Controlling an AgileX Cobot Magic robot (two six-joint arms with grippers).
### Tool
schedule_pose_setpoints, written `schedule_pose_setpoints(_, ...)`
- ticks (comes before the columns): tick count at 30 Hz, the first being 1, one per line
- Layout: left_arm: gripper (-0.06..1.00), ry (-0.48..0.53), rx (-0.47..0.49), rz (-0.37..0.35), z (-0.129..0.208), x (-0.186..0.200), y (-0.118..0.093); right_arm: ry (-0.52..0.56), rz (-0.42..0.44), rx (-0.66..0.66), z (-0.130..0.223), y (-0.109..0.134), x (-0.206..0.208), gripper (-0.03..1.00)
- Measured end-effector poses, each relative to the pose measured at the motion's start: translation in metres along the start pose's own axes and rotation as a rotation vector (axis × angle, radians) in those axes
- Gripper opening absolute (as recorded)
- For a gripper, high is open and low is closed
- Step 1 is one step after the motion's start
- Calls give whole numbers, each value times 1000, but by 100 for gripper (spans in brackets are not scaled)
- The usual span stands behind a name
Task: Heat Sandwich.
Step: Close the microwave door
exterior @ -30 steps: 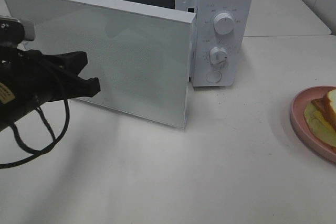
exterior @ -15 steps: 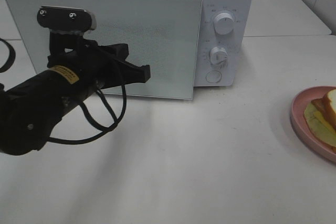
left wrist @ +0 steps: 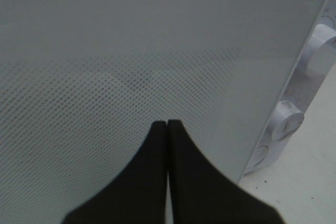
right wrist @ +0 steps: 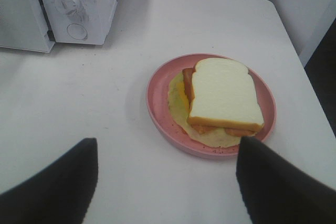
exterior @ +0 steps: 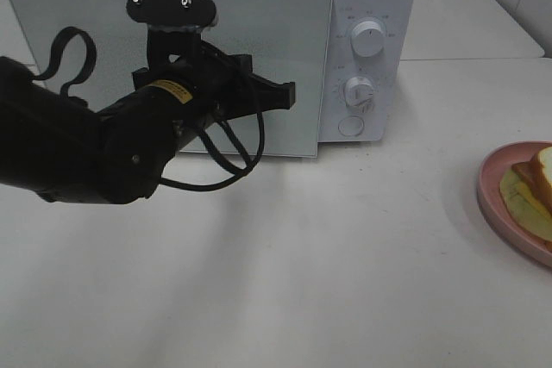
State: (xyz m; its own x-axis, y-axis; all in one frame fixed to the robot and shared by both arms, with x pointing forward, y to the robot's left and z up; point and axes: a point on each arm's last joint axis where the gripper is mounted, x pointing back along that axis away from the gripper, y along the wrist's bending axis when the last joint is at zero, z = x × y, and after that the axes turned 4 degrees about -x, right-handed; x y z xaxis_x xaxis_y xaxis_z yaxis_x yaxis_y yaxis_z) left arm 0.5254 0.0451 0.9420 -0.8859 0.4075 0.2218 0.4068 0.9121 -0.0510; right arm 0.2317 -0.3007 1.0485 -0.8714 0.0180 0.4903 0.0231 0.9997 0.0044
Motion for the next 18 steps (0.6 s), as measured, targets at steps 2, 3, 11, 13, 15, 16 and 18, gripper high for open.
schedule_pose_setpoints(2, 0, -2, 2, 2, 0, -6, -3, 0, 0, 0, 0, 0, 0, 71)
schedule_pose_setpoints(3, 0, -3, 13, -5, 0, -12, -4, 0, 0, 0, 0, 0, 0, 71)
schedule_pose_setpoints(11, 0, 13, 1, -26, 1, -32, -11, 0, 0, 0, 0, 0, 0, 71)
schedule_pose_setpoints(13, 0, 19, -5, -24, 1, -33, -12, 0, 0, 0, 0, 0, 0, 71)
schedule_pose_setpoints(15, 0, 30, -21, -13, 3, -37, -16, 0, 0, 0, 0, 0, 0, 71)
schedule_pose_setpoints(16, 0, 39, -30, -3, 3, -40, -19, 0, 0, 0, 0, 0, 0, 71)
schedule_pose_setpoints(18, 0, 38, -37, -1, 3, -41, -20, 0, 0, 0, 0, 0, 0, 71)
